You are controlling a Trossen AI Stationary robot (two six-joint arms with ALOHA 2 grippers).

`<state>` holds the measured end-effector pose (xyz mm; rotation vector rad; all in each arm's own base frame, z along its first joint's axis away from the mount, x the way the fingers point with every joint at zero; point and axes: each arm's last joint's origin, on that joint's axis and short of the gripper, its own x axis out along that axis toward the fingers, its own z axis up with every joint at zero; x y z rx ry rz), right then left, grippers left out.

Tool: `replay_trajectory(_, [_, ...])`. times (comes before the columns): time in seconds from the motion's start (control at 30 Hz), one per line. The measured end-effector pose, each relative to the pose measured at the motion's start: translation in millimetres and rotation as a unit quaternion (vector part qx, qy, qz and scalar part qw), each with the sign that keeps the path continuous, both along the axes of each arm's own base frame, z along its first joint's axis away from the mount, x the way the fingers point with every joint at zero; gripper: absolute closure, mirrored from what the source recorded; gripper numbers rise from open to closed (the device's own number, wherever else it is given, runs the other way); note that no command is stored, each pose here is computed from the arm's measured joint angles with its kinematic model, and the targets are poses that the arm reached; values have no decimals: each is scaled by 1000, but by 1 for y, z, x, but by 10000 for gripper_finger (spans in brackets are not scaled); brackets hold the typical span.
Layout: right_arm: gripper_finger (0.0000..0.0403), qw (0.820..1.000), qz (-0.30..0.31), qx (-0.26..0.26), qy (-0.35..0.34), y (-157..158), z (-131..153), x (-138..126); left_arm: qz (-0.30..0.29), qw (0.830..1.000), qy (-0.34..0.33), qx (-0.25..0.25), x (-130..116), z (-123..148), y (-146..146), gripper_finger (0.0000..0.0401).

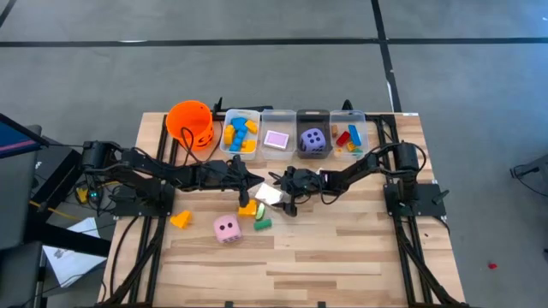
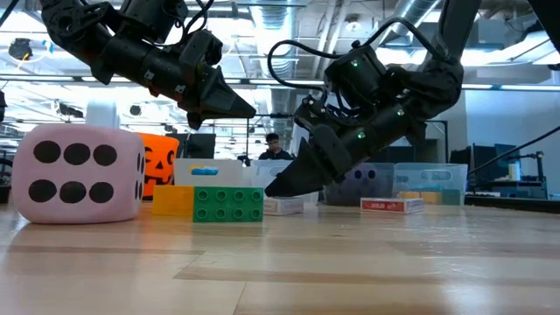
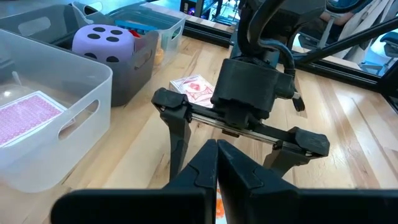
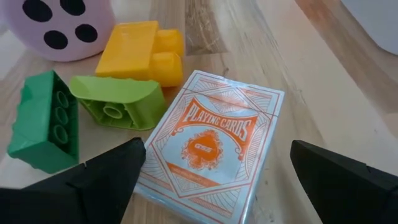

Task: Pick & Place Toys
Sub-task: Put the orange deck of cards into the left transparent bin

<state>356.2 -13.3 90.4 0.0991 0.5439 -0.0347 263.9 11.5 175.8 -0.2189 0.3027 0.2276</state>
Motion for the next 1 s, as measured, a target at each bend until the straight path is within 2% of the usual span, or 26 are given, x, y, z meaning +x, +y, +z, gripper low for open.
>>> replay_trajectory(0.4, [3, 1000, 13, 11, -11, 17, 3, 1, 0, 1000, 0, 0, 0, 0, 0, 399])
replay_trajectory(0.7, [3, 998, -55, -43, -4, 22, 1, 0, 0, 1000, 0, 0, 0, 0, 0, 399])
replay_trajectory(1.0, [3, 997, -68, -33, 5, 20, -1, -1, -1, 1000, 0, 0, 0, 0, 0, 399])
